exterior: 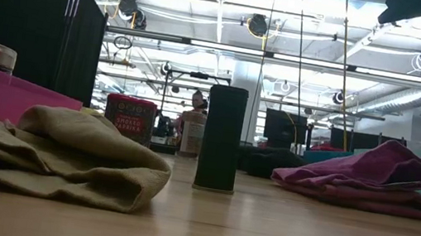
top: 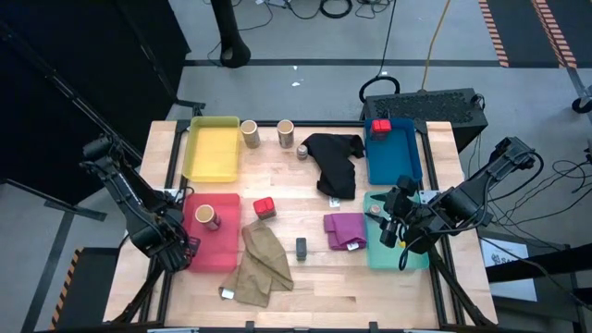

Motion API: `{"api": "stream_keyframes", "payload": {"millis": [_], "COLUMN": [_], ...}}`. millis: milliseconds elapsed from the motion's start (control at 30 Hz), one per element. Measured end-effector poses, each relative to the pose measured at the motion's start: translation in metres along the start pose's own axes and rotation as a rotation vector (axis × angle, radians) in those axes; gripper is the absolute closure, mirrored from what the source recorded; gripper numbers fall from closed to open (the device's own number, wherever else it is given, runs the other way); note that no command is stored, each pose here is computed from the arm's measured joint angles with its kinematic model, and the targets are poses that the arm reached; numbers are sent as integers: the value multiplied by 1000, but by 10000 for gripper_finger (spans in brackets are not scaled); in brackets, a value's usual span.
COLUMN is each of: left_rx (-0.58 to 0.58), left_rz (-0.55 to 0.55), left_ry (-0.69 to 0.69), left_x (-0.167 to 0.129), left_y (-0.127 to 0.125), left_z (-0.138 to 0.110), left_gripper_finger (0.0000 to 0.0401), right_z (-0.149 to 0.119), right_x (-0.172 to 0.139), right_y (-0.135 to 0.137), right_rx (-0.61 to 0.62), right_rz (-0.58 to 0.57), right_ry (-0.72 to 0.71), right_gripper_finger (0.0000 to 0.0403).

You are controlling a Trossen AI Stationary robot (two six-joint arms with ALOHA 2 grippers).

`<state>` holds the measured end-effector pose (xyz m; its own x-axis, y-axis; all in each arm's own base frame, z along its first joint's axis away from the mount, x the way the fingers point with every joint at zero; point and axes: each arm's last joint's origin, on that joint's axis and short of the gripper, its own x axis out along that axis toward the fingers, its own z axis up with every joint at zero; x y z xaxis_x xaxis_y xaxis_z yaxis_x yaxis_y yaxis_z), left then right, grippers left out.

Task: Sort spices by type
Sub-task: Put the left black seasoning can into the yellow bin

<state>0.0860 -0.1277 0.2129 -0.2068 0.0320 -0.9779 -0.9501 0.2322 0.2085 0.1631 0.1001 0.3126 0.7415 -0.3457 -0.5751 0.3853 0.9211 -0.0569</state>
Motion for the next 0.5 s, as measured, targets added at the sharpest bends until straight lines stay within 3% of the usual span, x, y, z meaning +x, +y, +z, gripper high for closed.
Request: {"api": "stream_keyframes", "payload": {"millis": [500], "left_rx": [12], "left_rz": [-10], "left_ry": [17], "left_x": [-5], "left_y": [0], "left_z": [-2], "left_gripper_finger": [272], "right_z": [0], "right_x": [0], "right_y": [0], "right_rx": [0], "right_rz": [0], "right_ry": [0], "right_gripper_finger": [188]}}
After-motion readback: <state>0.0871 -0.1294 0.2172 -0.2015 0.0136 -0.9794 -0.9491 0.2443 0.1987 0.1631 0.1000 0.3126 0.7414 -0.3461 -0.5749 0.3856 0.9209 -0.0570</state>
